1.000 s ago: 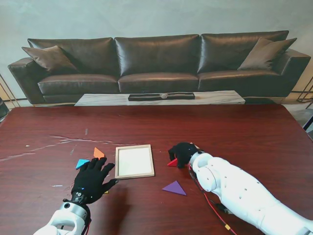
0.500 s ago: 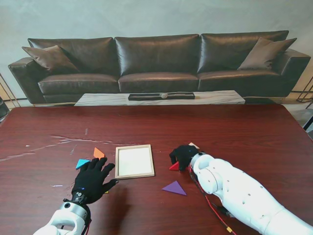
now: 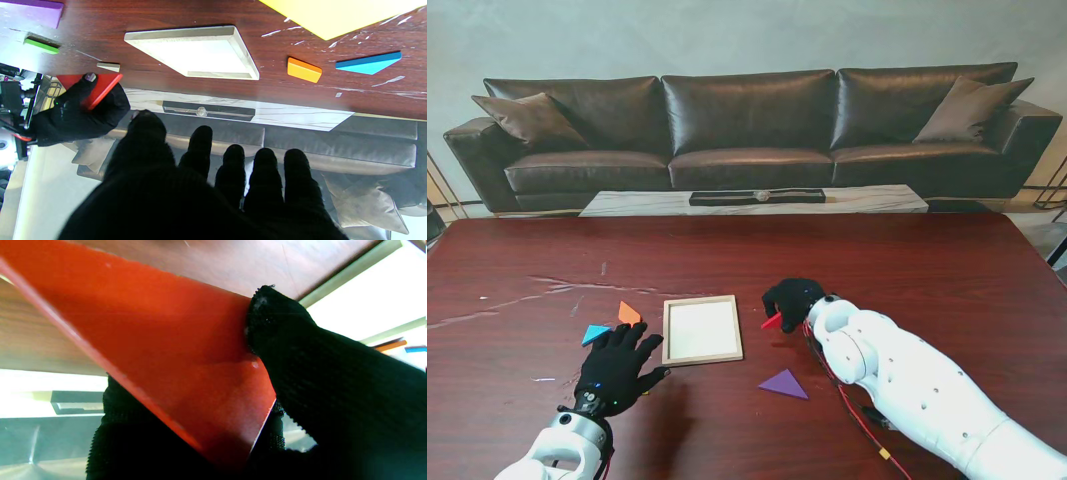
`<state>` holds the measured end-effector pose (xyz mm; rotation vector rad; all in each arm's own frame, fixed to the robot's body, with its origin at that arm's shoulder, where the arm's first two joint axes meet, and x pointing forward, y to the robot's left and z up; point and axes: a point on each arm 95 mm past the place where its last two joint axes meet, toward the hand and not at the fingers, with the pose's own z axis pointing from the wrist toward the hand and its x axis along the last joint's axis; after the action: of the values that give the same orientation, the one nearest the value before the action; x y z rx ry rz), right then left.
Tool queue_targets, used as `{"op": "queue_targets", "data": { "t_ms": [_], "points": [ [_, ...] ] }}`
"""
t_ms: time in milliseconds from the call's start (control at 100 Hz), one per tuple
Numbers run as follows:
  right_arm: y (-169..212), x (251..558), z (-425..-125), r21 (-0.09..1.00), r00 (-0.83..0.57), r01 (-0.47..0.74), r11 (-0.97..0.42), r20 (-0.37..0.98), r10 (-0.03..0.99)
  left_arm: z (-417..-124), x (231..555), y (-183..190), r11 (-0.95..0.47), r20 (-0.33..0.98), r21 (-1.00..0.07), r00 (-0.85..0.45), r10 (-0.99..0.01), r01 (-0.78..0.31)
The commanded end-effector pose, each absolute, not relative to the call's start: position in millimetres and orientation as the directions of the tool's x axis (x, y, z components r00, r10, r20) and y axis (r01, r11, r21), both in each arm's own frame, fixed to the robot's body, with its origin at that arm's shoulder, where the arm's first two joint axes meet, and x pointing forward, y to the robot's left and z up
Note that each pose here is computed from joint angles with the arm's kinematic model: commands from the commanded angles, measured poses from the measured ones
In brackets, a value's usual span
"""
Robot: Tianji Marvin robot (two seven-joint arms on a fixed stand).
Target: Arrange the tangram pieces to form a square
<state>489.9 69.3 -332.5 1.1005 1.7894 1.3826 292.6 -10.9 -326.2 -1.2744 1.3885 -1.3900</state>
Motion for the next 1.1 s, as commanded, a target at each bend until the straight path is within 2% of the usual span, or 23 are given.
{"op": "queue_targets", "data": {
  "t_ms": [0, 470, 790, 1090],
  "points": [
    [86, 492, -317, 0.972, -0.483, 0.218, 0.086, 0.031, 0.875, -326, 292, -12, -0.102, 0.127, -0.987, -0.200, -0.972, -0.127],
    [153, 498, -299, 0.969, -0.501, 0.249, -0.012, 0.139, 0.854, -324, 289, -7, -0.100, 0.129, -0.984, -0.202, -0.971, -0.147],
    [189, 494, -306, 0.961, -0.523, 0.272, -0.052, 0.193, 0.830, -322, 286, -6, -0.098, 0.124, -0.986, -0.202, -0.971, -0.137],
    [206, 491, -322, 0.949, -0.503, 0.297, -0.107, 0.251, 0.827, -321, 285, -6, -0.095, 0.123, -0.986, -0.208, -0.970, -0.139]
  ]
}}
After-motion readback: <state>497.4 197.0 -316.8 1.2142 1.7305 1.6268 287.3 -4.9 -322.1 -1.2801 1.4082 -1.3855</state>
